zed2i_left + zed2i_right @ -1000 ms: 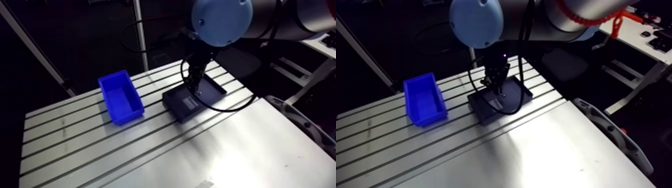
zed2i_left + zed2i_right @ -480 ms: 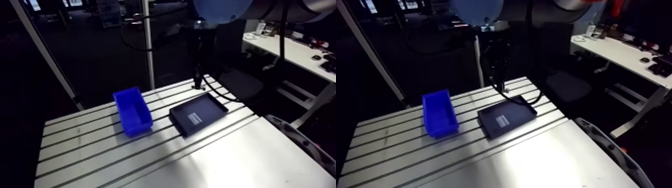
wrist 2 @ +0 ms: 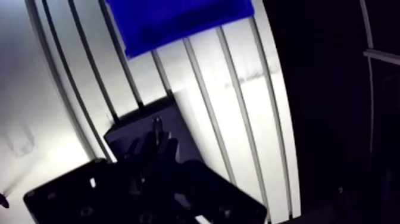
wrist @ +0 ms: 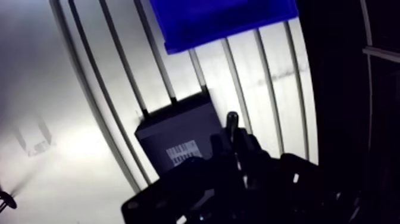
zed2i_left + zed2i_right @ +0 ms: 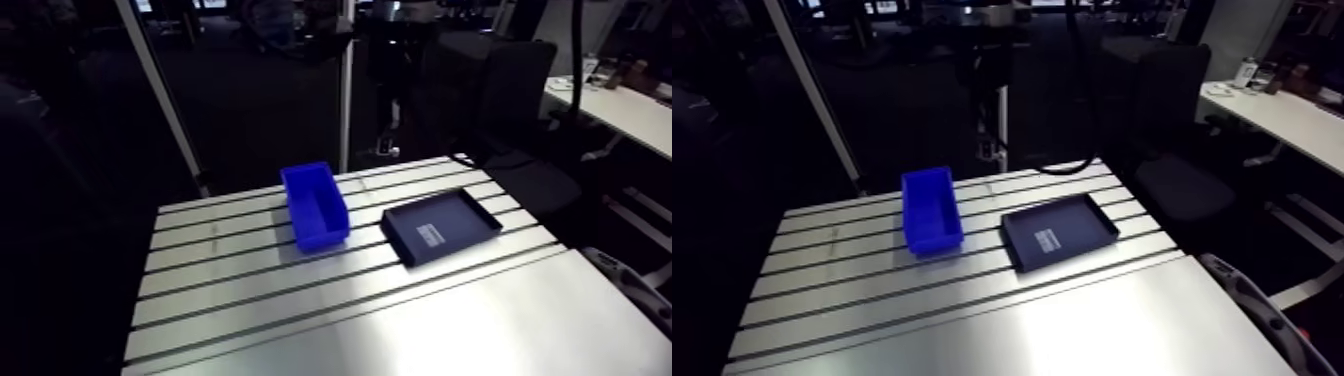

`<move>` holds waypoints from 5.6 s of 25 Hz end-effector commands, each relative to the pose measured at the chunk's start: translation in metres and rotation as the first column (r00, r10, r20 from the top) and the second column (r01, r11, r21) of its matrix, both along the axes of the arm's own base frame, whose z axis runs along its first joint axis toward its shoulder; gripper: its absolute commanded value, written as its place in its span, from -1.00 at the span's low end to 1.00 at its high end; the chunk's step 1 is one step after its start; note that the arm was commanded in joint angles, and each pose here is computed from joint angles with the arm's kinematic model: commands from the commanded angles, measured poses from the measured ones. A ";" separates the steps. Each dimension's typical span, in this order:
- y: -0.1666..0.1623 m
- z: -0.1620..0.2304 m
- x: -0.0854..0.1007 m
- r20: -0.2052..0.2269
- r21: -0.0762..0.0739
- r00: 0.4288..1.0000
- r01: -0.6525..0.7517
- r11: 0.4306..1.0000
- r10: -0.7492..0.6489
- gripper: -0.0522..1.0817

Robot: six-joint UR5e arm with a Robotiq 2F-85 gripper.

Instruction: Pick up the M10 bolt from the tray and put it into the blue bin.

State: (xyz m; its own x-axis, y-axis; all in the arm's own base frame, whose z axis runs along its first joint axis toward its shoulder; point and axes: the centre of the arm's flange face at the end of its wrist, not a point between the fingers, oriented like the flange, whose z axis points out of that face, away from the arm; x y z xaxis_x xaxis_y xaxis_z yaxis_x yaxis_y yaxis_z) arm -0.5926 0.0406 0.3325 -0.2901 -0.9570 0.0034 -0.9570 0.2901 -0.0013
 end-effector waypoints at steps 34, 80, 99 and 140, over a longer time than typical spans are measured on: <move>-0.108 -0.086 -0.046 0.098 -0.013 0.979 -0.178 0.984 0.178 0.90; -0.112 -0.161 -0.045 0.224 -0.003 0.960 -0.170 0.985 0.166 0.71; -0.116 -0.077 -0.049 0.126 0.022 0.977 -0.175 0.984 0.171 -0.89; -0.104 0.147 0.039 -0.043 0.069 0.282 0.958 0.278 -0.959 -0.89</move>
State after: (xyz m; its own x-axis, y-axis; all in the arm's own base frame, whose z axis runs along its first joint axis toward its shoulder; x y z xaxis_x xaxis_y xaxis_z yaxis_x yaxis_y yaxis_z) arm -0.5541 -0.0832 0.4806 -0.9983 -0.0361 -0.0464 -0.0387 0.9977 0.0555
